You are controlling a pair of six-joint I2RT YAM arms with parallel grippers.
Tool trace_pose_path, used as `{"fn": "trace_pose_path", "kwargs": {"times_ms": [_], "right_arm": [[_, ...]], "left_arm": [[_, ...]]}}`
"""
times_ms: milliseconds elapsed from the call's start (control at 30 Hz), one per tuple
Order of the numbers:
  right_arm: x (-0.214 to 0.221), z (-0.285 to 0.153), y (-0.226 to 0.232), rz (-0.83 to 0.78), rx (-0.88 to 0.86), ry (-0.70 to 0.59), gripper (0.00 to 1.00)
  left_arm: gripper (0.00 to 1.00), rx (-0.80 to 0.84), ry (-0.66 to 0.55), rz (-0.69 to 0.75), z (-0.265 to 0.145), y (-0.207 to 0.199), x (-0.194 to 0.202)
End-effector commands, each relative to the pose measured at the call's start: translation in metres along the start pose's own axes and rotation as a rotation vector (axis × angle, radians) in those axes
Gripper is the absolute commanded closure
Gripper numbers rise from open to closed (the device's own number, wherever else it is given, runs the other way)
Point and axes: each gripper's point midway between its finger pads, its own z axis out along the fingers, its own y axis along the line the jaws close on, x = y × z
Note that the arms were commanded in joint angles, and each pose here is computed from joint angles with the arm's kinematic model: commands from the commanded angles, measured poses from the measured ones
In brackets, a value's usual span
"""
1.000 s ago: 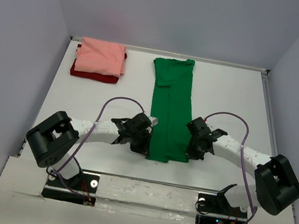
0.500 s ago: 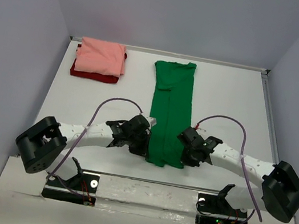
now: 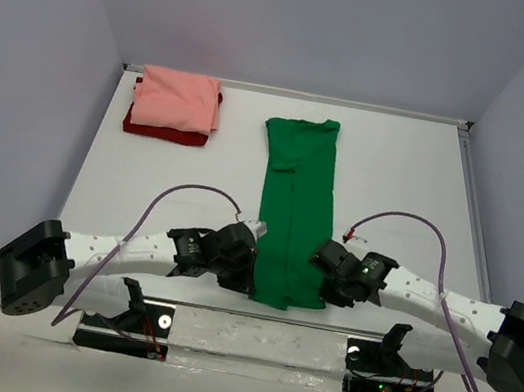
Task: Fold and stack the t-shirts
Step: Grab the bottom of the folded rectangular tshirt with both arms
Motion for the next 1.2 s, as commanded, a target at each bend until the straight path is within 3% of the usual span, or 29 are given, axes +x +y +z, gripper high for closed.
{"fn": "trace_pose_path", "kwargs": {"times_ms": [0, 267, 400, 533, 733, 967, 1167], "right_arm": [[0.004, -0.011, -0.009, 0.032, 0.053, -0.036, 1.0], [-0.007, -0.023, 0.002, -0.017, 0.065, -0.088, 1.0], [-0.038, -0.036, 0.017, -0.102, 0.07, -0.193, 1.0], [-0.076, -0.034, 0.036, -0.148, 0.066, -0.214, 1.0], [-0.147, -0.024, 0.061, -0.199, 0.039, -0.247, 1.0], [-0.2, -0.002, 0.073, -0.26, 0.076, -0.239, 1.0], [-0.244, 0.013, 0.078, -0.273, 0.075, -0.234, 1.0]], "left_arm": [[1.0, -0.011, -0.019, -0.039, -0.012, 0.002, 0.007], [1.0, -0.023, -0.053, -0.024, -0.023, -0.005, -0.005], [1.0, -0.054, -0.054, 0.023, -0.018, -0.007, -0.016], [1.0, -0.047, -0.072, 0.06, -0.016, -0.013, -0.042], [1.0, -0.089, -0.129, 0.108, -0.018, -0.002, -0.116], [1.0, -0.157, -0.167, 0.151, -0.014, 0.006, -0.202], [1.0, -0.193, -0.149, 0.137, -0.004, 0.027, -0.246]]}}
